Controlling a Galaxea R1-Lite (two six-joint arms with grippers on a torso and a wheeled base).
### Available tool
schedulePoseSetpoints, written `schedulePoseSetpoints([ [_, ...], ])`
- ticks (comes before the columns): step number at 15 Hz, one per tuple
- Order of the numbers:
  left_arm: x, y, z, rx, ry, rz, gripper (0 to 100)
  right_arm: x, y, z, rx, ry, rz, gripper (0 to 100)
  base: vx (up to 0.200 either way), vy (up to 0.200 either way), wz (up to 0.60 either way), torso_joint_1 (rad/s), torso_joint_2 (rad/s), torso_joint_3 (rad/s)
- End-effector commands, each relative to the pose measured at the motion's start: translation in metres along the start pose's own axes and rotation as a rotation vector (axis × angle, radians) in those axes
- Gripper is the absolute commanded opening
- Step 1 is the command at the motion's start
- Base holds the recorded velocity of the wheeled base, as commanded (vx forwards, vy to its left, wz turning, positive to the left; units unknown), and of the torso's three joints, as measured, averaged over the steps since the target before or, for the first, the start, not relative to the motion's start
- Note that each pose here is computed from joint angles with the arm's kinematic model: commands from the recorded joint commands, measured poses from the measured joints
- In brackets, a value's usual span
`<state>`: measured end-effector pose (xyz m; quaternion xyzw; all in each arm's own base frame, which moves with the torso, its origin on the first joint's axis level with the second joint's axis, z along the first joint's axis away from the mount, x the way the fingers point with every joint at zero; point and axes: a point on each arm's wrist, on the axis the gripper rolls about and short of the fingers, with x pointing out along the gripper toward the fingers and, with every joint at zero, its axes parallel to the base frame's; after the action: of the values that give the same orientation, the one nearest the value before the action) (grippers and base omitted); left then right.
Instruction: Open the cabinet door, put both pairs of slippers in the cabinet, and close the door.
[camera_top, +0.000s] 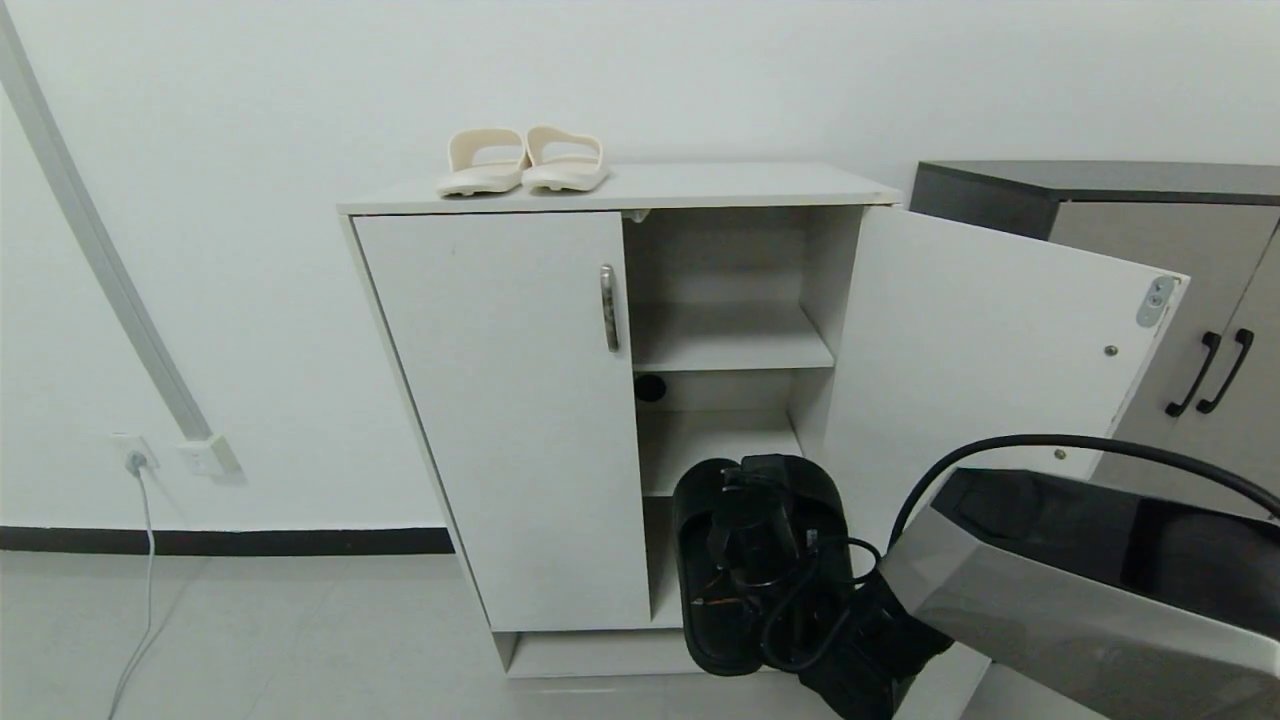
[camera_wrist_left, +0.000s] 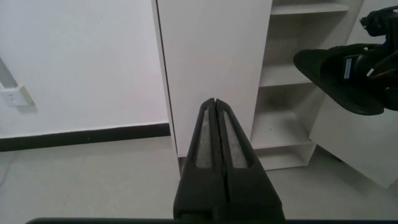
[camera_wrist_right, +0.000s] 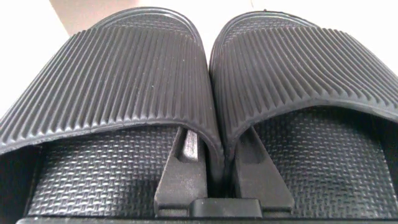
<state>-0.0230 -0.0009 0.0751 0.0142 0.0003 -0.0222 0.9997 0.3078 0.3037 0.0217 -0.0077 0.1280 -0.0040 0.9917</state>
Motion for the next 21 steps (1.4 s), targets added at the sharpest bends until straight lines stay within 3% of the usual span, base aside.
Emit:
schedulePoseSetpoints([
  [1, 0.000, 0.000, 0.000, 0.001, 0.002, 0.000, 0, 0.008, 0.004, -0.015, -0.012, 0.012, -0.003, 0, 0.000, 0.000, 0.00, 0.000, 0.00, 0.000],
  [16, 0.000, 0.000, 0.000, 0.001, 0.002, 0.000, 0, 0.029, 0.006, -0.036, -0.017, 0.025, -0.018, 0, 0.000, 0.000, 0.00, 0.002, 0.00, -0.143],
  [21, 0.000, 0.000, 0.000, -0.001, 0.002, 0.000, 0, 0.034, 0.007, -0.032, 0.020, -0.084, 0.001, 0, 0.000, 0.000, 0.00, 0.003, 0.00, -0.072],
])
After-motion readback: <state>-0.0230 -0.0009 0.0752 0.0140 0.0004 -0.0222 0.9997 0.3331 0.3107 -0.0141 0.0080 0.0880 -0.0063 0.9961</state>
